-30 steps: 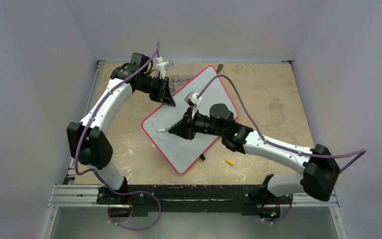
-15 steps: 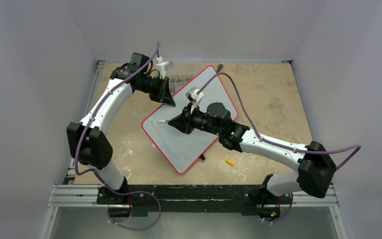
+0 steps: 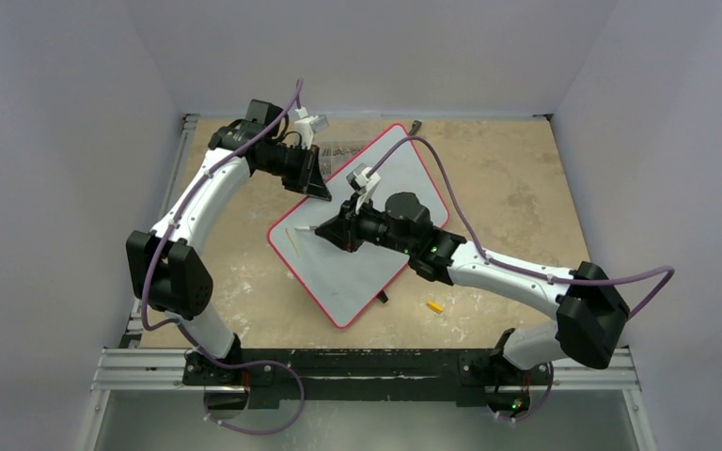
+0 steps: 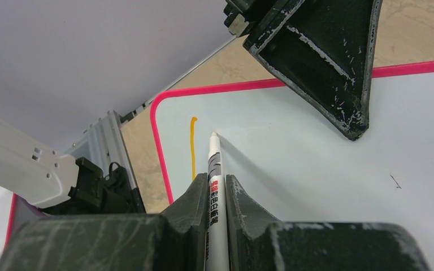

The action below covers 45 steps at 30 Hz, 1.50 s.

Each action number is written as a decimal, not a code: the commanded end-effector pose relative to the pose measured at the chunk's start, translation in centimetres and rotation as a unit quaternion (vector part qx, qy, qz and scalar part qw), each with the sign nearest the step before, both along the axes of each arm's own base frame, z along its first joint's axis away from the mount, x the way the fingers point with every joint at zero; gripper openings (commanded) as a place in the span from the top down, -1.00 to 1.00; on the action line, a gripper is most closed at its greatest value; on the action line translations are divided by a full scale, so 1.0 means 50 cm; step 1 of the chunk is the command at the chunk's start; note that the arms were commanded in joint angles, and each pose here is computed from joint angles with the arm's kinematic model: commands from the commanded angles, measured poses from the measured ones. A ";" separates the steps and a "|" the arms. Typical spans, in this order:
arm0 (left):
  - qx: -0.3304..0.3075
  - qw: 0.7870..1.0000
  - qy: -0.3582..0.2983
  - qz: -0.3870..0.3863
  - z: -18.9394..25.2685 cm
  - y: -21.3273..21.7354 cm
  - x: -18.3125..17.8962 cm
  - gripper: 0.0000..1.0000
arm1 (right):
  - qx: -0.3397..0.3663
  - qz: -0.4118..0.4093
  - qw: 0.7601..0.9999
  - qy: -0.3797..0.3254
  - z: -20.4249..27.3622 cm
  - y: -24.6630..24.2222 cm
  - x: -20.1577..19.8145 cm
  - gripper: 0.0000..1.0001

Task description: Write a sentence on the whiteboard

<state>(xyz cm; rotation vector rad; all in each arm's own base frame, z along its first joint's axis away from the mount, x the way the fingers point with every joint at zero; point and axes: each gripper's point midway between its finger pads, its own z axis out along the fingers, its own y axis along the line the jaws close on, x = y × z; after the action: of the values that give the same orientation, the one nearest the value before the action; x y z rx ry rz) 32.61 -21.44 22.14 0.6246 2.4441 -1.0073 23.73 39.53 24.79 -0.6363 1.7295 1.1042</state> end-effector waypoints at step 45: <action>0.081 0.996 -0.031 0.025 -0.034 0.045 0.019 1.00 | -0.089 -0.041 0.995 0.022 -0.117 -0.067 -0.006 1.00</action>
<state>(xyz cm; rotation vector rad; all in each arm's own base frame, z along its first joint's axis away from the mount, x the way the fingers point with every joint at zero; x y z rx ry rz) 32.79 -21.33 22.04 0.6282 2.4410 -0.9926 22.12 38.18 21.64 -0.6688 1.8051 1.0842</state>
